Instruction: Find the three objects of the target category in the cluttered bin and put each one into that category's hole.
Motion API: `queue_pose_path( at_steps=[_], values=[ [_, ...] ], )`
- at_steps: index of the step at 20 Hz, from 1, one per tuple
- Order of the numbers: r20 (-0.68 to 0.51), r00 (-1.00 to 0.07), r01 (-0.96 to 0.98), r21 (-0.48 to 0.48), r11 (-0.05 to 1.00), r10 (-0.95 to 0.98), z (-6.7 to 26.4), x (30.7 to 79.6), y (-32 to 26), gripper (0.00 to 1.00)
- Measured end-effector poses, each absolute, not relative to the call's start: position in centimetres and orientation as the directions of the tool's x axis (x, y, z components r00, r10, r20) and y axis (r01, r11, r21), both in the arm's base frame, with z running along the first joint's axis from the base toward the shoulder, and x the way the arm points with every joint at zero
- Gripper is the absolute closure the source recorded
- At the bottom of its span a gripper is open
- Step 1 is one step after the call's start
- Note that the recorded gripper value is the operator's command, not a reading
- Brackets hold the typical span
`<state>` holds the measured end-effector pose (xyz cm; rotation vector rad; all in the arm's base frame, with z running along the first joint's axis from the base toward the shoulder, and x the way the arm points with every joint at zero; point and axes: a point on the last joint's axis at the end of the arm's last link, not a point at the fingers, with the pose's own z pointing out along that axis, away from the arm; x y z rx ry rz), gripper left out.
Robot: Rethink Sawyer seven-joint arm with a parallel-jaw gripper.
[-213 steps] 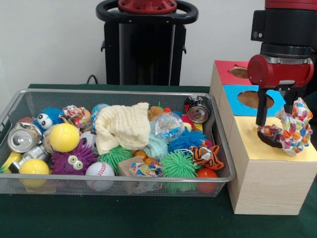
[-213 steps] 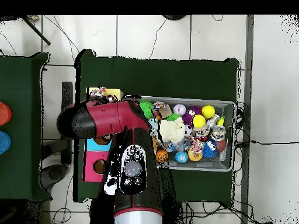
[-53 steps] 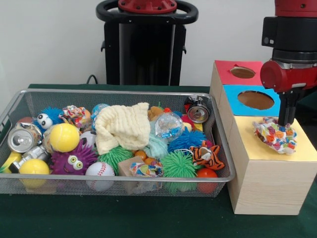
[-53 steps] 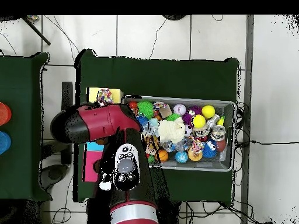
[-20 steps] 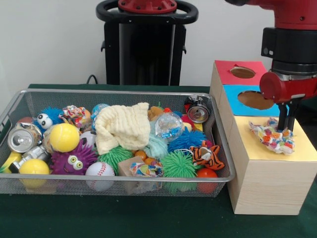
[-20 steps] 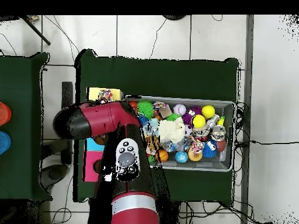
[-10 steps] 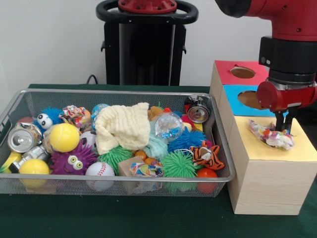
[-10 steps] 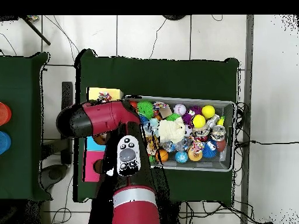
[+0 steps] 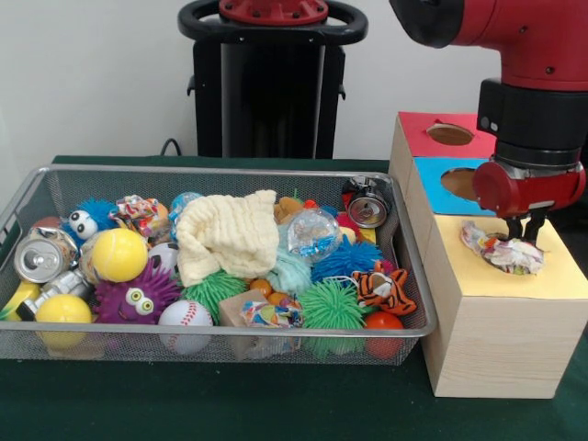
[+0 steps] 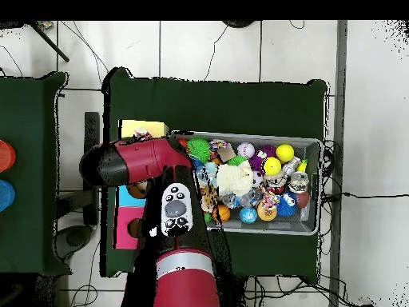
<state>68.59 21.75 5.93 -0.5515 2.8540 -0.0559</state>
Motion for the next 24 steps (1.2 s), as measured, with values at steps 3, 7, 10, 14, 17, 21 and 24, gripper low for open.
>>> queue_pose_path(
  at_steps=[3,7,10,14,17,21,24],
  values=[
    [-0.222,-0.902,-0.362,-0.082,0.928,-0.372,5.93,68.68,21.73,1.0],
    [-0.223,-0.901,-0.362,-0.082,0.928,-0.371,5.91,68.77,21.73,1.0],
    [-0.222,-0.902,-0.362,-0.082,0.929,-0.371,5.82,68.76,21.73,1.0],
    [-0.223,-0.901,-0.362,-0.082,0.929,-0.371,5.77,68.85,21.73,1.0],
    [-0.222,-0.903,-0.36,-0.082,0.929,-0.369,5.61,68.93,21.58,1.0],
    [-0.219,-0.905,-0.356,-0.081,0.931,-0.365,5.35,68.97,21.29,1.0],
    [-0.217,-0.907,-0.352,-0.08,0.933,-0.361,5.18,69.03,20.97,1.0]
  ],
)
